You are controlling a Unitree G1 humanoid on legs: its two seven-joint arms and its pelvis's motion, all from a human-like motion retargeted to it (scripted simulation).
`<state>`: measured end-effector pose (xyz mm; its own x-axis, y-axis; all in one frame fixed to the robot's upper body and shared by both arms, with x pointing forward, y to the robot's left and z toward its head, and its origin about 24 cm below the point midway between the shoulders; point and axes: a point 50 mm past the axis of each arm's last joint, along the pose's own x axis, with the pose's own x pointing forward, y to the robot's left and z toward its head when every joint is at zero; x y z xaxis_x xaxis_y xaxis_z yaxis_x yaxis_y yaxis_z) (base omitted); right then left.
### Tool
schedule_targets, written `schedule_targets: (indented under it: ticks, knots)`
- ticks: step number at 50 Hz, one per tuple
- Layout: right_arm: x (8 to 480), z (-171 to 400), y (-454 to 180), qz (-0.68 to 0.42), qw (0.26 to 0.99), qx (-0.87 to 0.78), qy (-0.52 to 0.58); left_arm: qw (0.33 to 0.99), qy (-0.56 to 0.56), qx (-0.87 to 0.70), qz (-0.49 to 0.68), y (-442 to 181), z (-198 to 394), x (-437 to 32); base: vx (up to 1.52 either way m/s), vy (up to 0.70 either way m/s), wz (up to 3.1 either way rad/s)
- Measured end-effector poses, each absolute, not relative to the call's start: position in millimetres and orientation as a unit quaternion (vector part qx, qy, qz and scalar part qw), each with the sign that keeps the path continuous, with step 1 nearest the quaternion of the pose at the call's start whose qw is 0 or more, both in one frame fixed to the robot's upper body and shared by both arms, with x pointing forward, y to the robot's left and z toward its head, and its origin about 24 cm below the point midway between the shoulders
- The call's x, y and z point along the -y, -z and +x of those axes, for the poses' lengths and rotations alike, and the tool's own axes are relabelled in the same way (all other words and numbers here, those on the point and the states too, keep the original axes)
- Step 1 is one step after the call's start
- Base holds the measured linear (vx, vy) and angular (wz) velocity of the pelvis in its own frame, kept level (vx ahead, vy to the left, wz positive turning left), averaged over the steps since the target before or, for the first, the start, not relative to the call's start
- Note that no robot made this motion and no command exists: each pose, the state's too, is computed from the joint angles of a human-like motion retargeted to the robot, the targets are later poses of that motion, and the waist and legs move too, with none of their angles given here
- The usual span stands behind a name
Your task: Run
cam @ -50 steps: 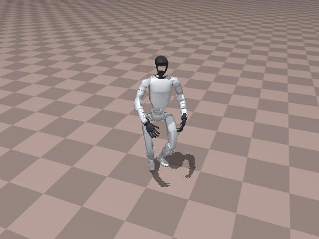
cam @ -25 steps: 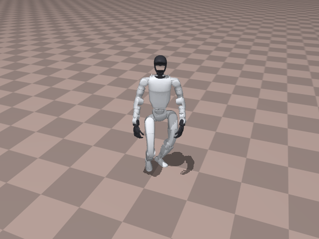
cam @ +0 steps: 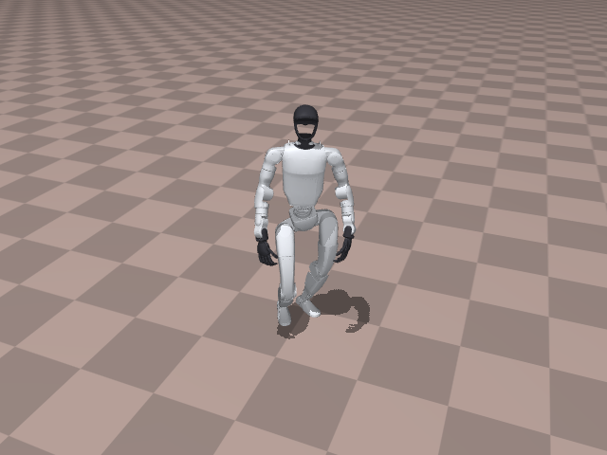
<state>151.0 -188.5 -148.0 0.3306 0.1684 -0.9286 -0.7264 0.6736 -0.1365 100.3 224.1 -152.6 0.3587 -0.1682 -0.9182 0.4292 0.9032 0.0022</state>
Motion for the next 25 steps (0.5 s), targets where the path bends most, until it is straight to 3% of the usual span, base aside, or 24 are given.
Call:
schedule_targets:
  ticks: [25]
  knots:
    - [189,158,146,-0.262,0.784,-0.496,-0.265,0.816,0.158,-0.546,0.101,154,89,-229,0.0,0.0,-0.01]
